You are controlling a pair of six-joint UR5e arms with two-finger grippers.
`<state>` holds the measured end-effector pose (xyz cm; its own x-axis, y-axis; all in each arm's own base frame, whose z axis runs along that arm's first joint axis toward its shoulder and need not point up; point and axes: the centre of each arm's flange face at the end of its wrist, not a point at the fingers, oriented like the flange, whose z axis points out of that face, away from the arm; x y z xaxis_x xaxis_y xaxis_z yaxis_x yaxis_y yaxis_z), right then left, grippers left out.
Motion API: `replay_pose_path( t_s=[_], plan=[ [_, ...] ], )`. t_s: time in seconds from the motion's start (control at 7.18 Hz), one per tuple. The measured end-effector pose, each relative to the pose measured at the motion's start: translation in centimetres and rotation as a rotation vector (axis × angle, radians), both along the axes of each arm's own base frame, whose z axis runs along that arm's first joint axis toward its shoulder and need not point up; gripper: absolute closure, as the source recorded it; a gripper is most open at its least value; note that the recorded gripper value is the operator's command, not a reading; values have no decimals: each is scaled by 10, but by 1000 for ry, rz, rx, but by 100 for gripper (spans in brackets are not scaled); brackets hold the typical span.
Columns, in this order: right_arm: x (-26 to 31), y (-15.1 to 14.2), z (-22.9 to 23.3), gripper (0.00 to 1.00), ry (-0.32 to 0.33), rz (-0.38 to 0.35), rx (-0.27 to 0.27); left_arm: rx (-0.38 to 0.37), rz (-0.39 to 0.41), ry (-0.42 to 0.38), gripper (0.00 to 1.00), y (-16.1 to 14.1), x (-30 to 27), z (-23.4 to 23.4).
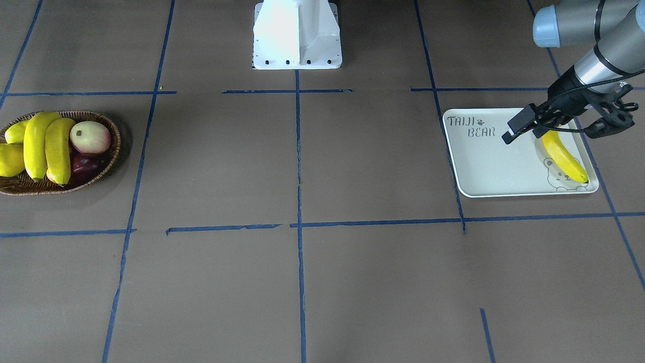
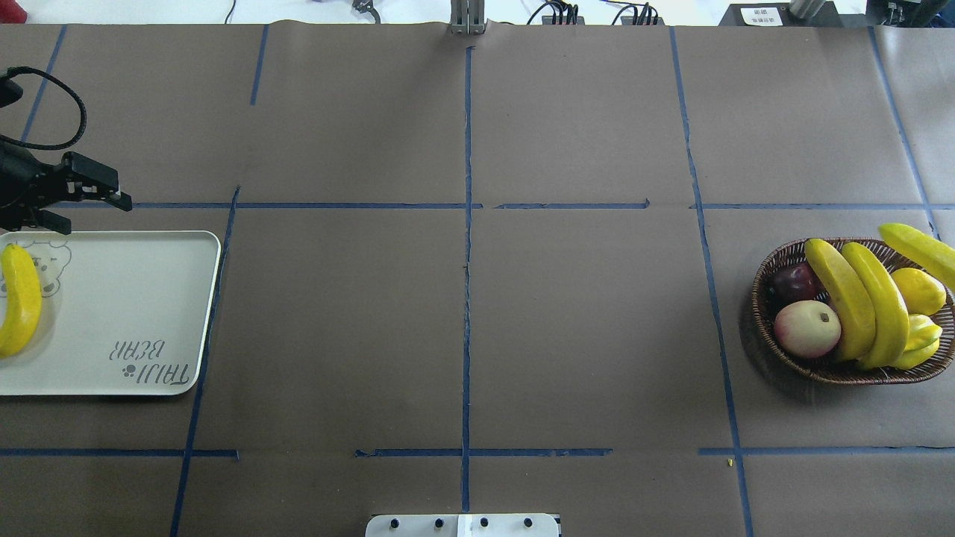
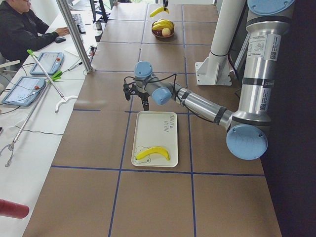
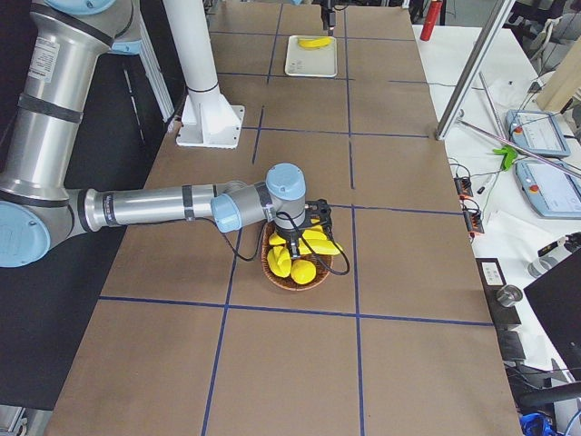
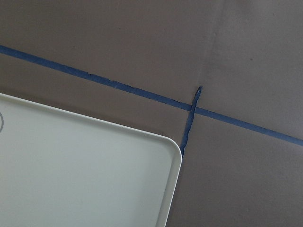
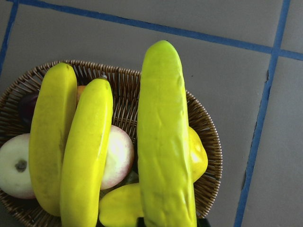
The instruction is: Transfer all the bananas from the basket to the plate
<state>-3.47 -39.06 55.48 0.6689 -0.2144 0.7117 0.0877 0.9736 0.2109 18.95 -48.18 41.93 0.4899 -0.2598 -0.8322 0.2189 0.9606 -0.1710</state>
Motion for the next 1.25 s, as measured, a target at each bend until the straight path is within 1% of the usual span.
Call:
replay_pose_path(
  t_s=[0.14,0.28,0.42,0.56,0.7,0.84,0.97,1.11,1.25],
  plan=[
    [-2,-11,-23,100,-54,17,3,-3,1,9,1,-1,8,-8],
    [-10,-24,-52,100,-148,36,-30,-20,-2,25,1,-2,22,-22],
    [-22,-39,-86,100,-243,58,-88,-34,-7,48,1,-5,37,-41],
    [-43,-50,-123,100,-308,66,-148,-36,1,78,1,-5,60,-68],
    [-71,-59,-164,100,-352,62,-191,-38,10,119,1,-2,86,-99],
    [-104,-67,-211,100,-382,80,-233,-50,7,173,1,5,105,-126],
    [-155,-65,-258,100,-404,131,-269,-69,0,234,1,11,121,-148],
    [-214,-50,-290,100,-440,194,-282,-82,-8,278,1,16,134,-165],
    [-268,-24,-309,100,-495,239,-274,-89,-22,307,1,19,149,-184]
  ],
)
